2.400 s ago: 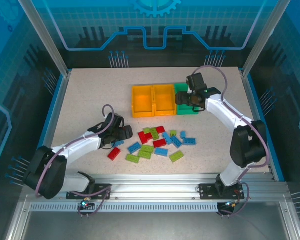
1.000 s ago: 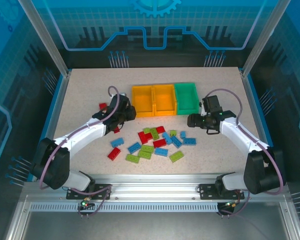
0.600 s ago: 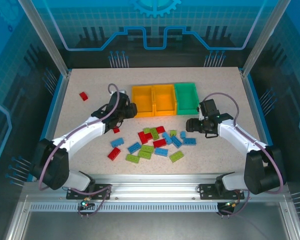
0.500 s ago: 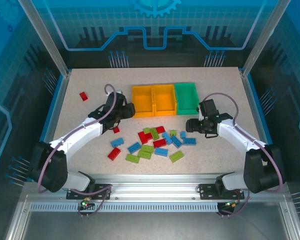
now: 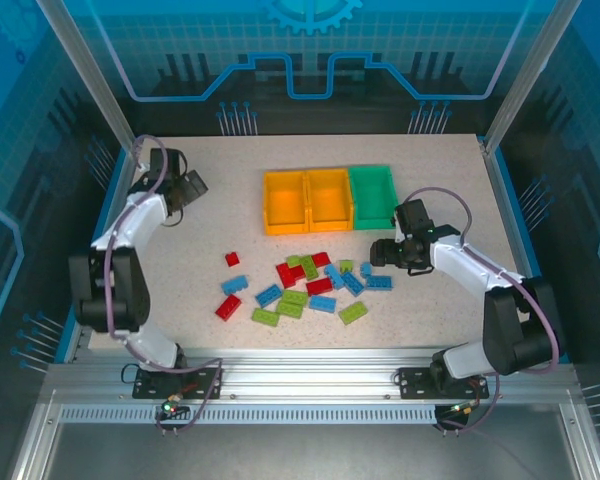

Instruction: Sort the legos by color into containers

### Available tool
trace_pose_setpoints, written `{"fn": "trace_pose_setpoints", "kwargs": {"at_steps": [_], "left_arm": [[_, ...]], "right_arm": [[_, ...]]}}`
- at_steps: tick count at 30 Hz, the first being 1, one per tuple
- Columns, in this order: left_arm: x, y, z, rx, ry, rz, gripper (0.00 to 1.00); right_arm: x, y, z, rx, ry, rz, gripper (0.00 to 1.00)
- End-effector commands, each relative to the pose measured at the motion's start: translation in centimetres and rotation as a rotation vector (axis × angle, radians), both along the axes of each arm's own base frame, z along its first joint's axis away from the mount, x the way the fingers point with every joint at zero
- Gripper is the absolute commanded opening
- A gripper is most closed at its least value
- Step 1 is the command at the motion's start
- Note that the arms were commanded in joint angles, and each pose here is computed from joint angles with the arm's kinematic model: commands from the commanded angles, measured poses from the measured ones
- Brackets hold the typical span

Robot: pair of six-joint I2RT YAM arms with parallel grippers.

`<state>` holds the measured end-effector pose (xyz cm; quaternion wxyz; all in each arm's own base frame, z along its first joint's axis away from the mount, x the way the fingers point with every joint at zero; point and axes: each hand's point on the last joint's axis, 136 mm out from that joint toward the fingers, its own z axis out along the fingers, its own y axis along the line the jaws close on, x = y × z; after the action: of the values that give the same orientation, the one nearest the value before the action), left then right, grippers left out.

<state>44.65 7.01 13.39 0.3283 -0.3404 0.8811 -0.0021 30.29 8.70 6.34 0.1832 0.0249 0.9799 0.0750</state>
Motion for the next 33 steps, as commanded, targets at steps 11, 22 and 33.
{"fn": "trace_pose_setpoints", "kwargs": {"at_steps": [11,22,33], "left_arm": [[4.8,5.1,-5.9,0.000,0.146,0.092,0.94],[6.6,7.8,-7.7,0.116,0.197,0.109,0.92],[8.5,8.2,-10.0,0.118,0.238,0.091,0.82]], "right_arm": [[1.1,0.6,0.0,0.001,0.016,-0.008,0.82],[1.8,1.1,-1.4,0.002,0.067,-0.016,0.83],[1.8,0.7,-0.9,-0.020,0.075,-0.029,0.83]]}}
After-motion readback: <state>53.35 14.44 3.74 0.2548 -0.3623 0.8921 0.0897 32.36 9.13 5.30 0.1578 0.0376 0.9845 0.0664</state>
